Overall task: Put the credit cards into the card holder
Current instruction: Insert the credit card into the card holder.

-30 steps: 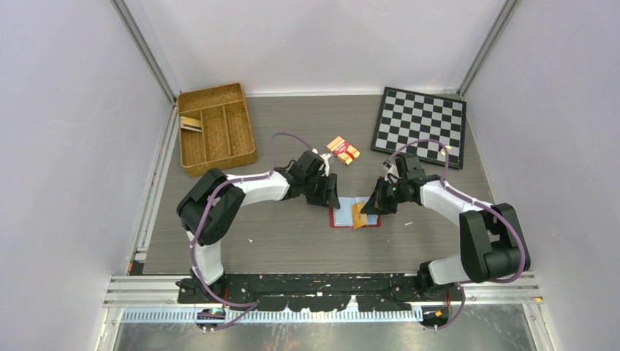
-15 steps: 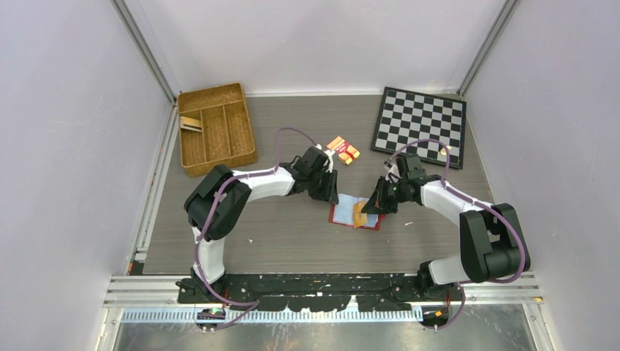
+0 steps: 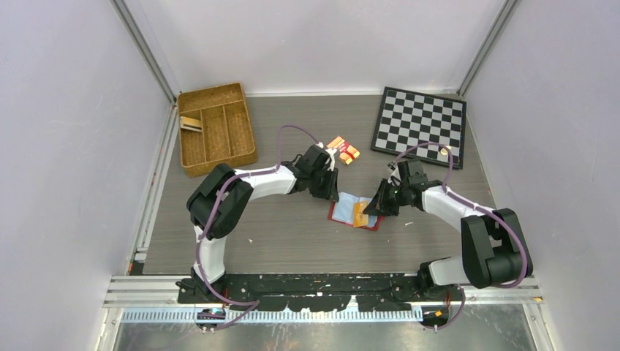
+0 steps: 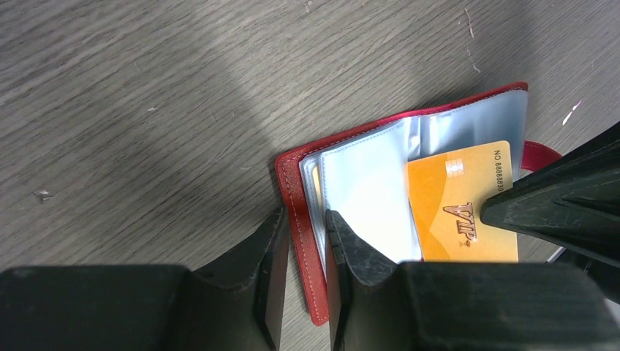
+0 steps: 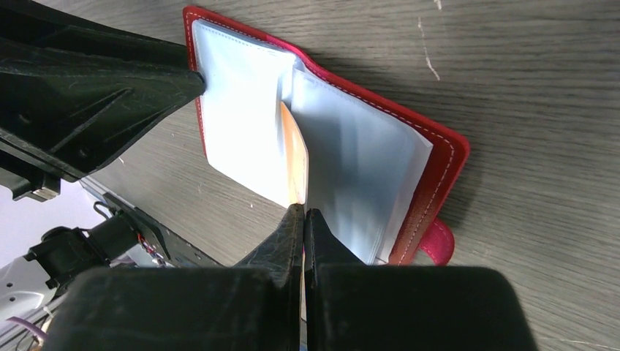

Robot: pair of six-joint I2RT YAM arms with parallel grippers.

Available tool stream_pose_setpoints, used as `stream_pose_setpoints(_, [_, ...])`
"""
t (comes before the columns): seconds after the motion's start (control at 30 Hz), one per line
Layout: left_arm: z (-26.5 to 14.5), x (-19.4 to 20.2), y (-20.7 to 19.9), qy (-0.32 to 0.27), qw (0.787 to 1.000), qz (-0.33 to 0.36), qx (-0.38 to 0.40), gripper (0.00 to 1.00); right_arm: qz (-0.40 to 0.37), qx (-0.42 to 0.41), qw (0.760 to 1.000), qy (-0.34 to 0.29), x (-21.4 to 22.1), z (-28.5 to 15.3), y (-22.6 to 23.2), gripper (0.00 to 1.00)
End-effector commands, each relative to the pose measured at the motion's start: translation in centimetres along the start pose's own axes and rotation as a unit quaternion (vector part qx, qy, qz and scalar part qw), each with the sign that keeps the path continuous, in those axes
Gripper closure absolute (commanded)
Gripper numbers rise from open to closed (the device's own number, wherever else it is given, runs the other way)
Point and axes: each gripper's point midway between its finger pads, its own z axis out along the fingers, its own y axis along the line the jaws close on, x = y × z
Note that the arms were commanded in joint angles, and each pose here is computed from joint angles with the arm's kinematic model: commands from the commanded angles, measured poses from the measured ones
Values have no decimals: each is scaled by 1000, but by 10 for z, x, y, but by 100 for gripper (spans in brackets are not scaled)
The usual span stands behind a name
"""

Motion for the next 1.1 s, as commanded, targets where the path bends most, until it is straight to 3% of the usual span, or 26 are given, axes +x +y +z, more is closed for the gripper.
stream_pose_setpoints(0.0, [12, 37, 33, 51, 997, 9, -60, 76, 1, 0, 999, -47, -14, 4, -1, 100])
stream_pose_setpoints(1.07, [1, 33, 39, 41, 995, 10, -85, 79, 17, -50, 995, -81, -12, -6, 15, 99])
